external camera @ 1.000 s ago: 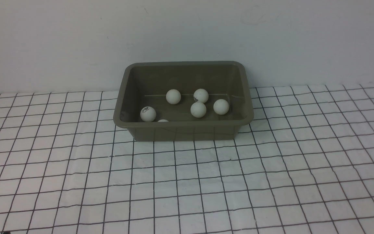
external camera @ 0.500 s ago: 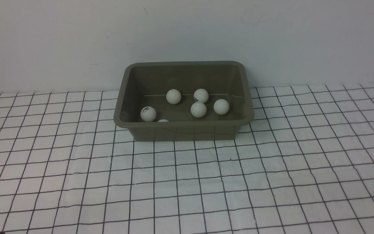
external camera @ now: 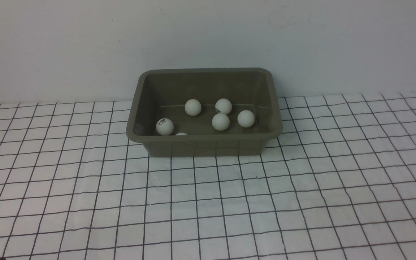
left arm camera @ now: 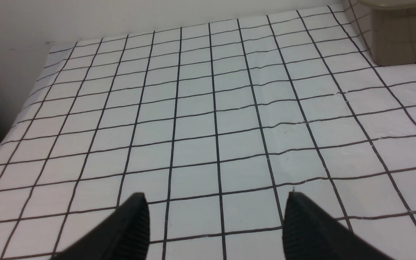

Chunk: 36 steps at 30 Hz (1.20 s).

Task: Put the table tennis balls into the box on the white checkered tablecloth.

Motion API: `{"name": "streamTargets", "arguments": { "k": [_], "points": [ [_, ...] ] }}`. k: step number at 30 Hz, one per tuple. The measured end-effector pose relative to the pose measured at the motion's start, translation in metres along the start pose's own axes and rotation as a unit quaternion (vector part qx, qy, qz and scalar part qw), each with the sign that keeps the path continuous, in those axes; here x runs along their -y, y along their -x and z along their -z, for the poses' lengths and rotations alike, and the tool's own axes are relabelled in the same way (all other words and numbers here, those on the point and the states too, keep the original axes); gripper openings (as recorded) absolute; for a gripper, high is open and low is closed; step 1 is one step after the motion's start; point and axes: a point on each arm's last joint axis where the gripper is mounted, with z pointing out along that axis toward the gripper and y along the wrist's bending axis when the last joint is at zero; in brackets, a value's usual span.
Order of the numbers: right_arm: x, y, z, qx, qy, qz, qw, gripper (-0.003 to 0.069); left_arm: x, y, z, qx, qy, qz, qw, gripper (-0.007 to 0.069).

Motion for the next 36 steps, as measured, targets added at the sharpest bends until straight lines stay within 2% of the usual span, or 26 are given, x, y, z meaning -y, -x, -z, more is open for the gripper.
{"name": "streamTargets", "arguments": {
  "k": [11,17,22,36],
  "points": [
    [0.000,0.000,0.000,0.001,0.002,-0.008,1.000,0.0335,0.000,0.000,0.000,0.000,0.000,0.000,1.000,0.0447],
    [0.006,-0.001,-0.001,0.008,-0.033,-0.107,0.994,0.0335,0.000,0.000,0.000,0.000,0.000,0.000,1.000,0.0447],
    [0.006,-0.019,-0.011,0.002,-0.063,-0.182,0.981,0.0335,0.000,0.000,0.000,0.000,0.000,0.000,1.000,0.0447],
    [-0.001,-0.048,-0.025,-0.027,-0.067,-0.152,0.986,0.0335,0.000,0.000,0.000,0.000,0.000,0.000,1.000,0.0447]
  ]
}}
